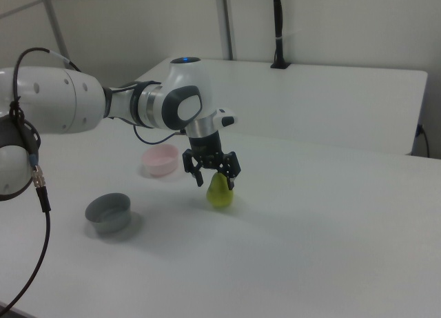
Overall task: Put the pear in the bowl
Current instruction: 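Move the open gripper down over the green pear, then close the gripper on the green pear and lift it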
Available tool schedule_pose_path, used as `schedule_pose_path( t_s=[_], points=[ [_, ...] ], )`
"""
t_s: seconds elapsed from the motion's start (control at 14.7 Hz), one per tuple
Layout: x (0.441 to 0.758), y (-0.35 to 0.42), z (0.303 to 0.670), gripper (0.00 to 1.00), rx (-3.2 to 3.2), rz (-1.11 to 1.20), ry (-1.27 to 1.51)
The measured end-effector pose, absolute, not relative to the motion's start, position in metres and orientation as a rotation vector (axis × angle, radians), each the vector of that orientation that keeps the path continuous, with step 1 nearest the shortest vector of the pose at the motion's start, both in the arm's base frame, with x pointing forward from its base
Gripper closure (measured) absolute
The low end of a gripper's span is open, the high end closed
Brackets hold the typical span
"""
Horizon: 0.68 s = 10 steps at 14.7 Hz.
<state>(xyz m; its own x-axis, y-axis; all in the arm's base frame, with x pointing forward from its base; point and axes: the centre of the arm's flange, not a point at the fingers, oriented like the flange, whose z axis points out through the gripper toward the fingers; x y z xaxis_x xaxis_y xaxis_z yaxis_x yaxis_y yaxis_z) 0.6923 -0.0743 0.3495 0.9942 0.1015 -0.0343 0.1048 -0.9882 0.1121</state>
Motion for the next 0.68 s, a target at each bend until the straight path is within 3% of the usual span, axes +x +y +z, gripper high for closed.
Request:
schedule_pose_path(
  t_s=[0.34, 0.41, 0.61, 0.68],
  points=[
    [0.697, -0.075, 0.344, 0.04, 2.998, -0.006, 0.18],
    [0.697, -0.075, 0.34, 0.11, 2.998, -0.013, 0.183],
    [0.699, -0.073, 0.332, 0.2, 2.987, -0.015, 0.2],
    [0.699, -0.071, 0.334, 0.3, 2.979, -0.011, 0.212]
  ],
)
